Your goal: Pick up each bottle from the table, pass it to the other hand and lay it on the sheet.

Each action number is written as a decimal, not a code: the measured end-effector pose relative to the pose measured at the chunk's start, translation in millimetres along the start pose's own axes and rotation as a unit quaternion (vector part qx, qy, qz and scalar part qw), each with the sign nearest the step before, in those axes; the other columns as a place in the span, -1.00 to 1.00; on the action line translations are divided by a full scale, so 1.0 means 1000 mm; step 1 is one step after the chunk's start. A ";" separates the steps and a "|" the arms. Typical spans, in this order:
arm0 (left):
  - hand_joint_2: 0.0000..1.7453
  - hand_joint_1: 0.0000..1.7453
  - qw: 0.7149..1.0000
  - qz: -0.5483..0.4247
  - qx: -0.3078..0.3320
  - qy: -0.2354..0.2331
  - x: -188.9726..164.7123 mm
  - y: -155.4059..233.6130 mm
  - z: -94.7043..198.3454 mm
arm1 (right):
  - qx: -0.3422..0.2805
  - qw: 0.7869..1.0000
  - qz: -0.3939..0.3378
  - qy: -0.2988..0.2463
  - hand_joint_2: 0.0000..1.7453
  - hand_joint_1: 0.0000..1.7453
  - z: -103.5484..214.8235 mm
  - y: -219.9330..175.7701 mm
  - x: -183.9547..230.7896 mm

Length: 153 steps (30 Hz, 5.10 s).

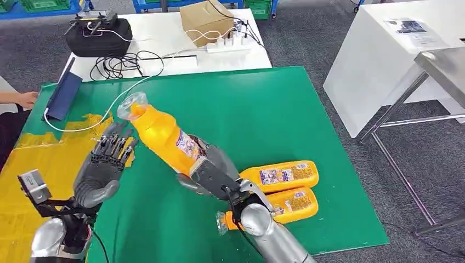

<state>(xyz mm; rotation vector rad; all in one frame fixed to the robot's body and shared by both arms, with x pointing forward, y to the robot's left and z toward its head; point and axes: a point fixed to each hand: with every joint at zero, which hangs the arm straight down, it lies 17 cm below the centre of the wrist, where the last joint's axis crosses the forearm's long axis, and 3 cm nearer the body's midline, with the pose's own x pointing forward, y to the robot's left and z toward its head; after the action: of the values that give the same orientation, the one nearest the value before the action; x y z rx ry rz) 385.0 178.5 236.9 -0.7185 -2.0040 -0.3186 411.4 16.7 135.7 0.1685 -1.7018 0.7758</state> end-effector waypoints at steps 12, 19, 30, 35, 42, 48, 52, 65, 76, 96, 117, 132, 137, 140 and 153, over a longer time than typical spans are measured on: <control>1.00 -1.00 1.000 0.003 -0.015 -0.003 -0.003 -0.017 -0.016 | 0.123 0.991 0.051 0.018 1.00 1.00 -0.029 0.076 0.014; 1.00 -1.00 0.998 -0.052 0.003 0.018 -0.014 -0.006 -0.024 | 0.167 0.984 0.067 0.009 1.00 1.00 -0.027 0.111 0.030; 1.00 1.00 0.989 -0.142 0.012 0.040 -0.029 0.003 -0.028 | 0.174 0.981 0.080 0.015 1.00 1.00 -0.030 0.112 0.027; 1.00 1.00 0.987 -0.153 0.010 0.041 -0.031 0.003 -0.029 | 0.175 0.981 0.080 0.019 1.00 1.00 -0.029 0.114 0.024; 1.00 1.00 0.987 -0.153 0.008 0.042 -0.032 0.001 -0.029 | 0.175 0.981 0.080 0.019 1.00 1.00 -0.029 0.114 0.024; 1.00 1.00 0.987 -0.154 0.005 0.038 -0.031 0.000 -0.029 | 0.176 0.981 0.080 0.021 1.00 1.00 -0.028 0.114 0.022; 1.00 1.00 0.987 -0.155 0.004 0.035 -0.030 -0.001 -0.029 | 0.174 0.981 0.078 0.025 1.00 1.00 -0.028 0.113 0.019; 1.00 1.00 0.954 -0.297 0.022 0.030 -0.031 0.004 -0.018 | 0.058 0.995 0.068 0.040 1.00 -1.00 -0.009 0.032 -0.011; 1.00 1.00 0.620 -0.779 0.054 0.080 -0.027 0.064 0.028 | -0.072 0.976 0.203 -0.018 1.00 -1.00 0.086 -0.080 -0.009; 1.00 -1.00 0.475 -0.807 -0.163 0.310 -0.155 0.173 0.171 | 0.032 0.955 0.275 0.106 1.00 -1.00 0.228 -0.095 -0.083; 1.00 -1.00 0.515 -0.754 -0.176 0.369 -0.169 0.219 0.170 | 0.137 0.909 0.341 0.198 1.00 -1.00 0.254 -0.134 -0.154; 1.00 -1.00 0.538 -0.763 -0.165 0.318 -0.176 0.201 0.122 | 0.223 0.860 0.365 0.278 1.00 -0.80 0.278 -0.157 -0.218; 1.00 -1.00 0.550 -0.758 -0.183 0.299 -0.188 0.183 0.105 | 0.241 0.850 0.357 0.303 1.00 0.78 0.296 -0.145 -0.240; 1.00 -1.00 0.555 -0.756 -0.187 0.294 -0.195 0.175 0.098 | 0.248 0.846 0.357 0.311 1.00 0.78 0.304 -0.136 -0.252; 1.00 -1.00 0.589 -0.738 -0.181 0.275 -0.206 0.152 0.081 | 0.263 0.837 0.362 0.314 1.00 1.00 0.294 -0.120 -0.272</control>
<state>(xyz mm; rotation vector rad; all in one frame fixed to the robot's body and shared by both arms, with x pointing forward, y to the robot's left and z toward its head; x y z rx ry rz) 498.3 265.5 9.6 0.9853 -1.4091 -1.6947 310.5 -322.0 -87.5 -0.3589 -0.8517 1.6518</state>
